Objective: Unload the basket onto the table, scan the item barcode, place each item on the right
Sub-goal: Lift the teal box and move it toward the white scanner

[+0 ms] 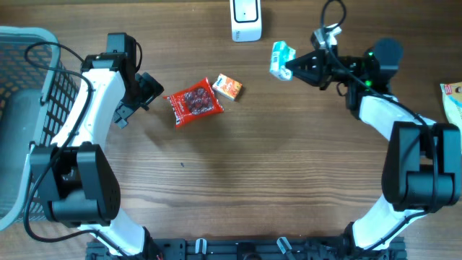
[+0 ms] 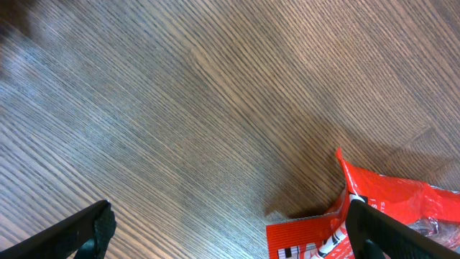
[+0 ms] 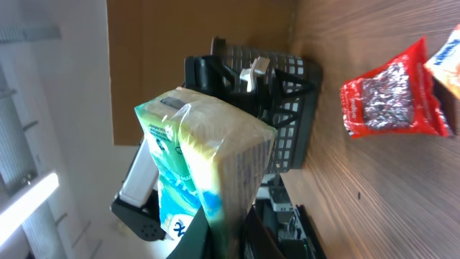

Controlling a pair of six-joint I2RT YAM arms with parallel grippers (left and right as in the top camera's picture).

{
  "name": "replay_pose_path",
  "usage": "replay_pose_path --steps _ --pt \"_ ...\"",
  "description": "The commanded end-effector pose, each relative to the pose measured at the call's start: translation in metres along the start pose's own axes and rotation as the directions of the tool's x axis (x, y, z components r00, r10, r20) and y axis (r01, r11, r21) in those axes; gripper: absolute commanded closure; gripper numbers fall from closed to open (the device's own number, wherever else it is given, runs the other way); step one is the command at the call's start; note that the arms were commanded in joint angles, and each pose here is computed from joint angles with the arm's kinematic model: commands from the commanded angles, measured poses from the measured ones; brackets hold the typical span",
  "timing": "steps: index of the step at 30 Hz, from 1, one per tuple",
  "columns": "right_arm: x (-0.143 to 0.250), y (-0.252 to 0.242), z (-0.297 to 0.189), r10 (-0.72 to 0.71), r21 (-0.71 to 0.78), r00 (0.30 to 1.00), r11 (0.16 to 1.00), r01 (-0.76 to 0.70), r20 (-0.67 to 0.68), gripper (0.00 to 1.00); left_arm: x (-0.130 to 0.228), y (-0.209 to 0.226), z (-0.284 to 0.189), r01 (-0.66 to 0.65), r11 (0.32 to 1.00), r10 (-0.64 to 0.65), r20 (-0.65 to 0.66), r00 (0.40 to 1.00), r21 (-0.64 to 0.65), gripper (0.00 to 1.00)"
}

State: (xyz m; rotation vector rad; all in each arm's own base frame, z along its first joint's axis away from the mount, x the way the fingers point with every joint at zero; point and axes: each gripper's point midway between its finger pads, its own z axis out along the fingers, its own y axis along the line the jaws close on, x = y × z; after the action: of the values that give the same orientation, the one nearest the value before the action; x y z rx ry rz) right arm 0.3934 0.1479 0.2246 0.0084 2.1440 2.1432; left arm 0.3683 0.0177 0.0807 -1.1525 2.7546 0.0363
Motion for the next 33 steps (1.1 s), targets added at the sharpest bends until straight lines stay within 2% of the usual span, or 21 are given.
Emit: replay_pose_path --steps 1,8,11,26,29,33 --pt "0.003 0.001 -0.017 -0.006 0.008 1.000 1.000 0.006 -0.027 0.96 0.000 0.003 0.005 0.013 1.000 -0.013 -0.006 1.000 -0.016 0.00" --pt "0.003 0.006 -0.018 -0.265 0.006 0.964 0.964 0.265 -0.022 0.96 0.000 0.003 0.005 0.013 1.000 -0.013 -0.006 1.000 -0.016 0.00" --pt "0.005 0.017 -0.018 -0.447 0.010 0.894 0.895 0.447 -0.021 0.96 0.000 0.003 0.005 0.013 1.000 -0.013 -0.006 1.000 -0.016 0.00" --pt "0.004 0.018 -0.018 -0.475 0.010 0.880 0.880 0.475 -0.014 0.96 0.000 0.003 0.005 0.013 1.000 -0.013 -0.006 1.000 -0.016 0.00" --pt "-0.006 0.021 -0.018 -0.454 0.020 0.890 0.891 0.453 0.046 0.96 0.000 0.003 0.005 0.013 1.000 -0.013 -0.006 1.000 -0.016 0.00" --pt "0.002 0.018 -0.017 -0.479 0.011 0.878 0.878 0.479 -0.008 0.96 0.000 0.003 0.005 0.013 1.000 -0.013 -0.006 1.000 -0.016 0.00"
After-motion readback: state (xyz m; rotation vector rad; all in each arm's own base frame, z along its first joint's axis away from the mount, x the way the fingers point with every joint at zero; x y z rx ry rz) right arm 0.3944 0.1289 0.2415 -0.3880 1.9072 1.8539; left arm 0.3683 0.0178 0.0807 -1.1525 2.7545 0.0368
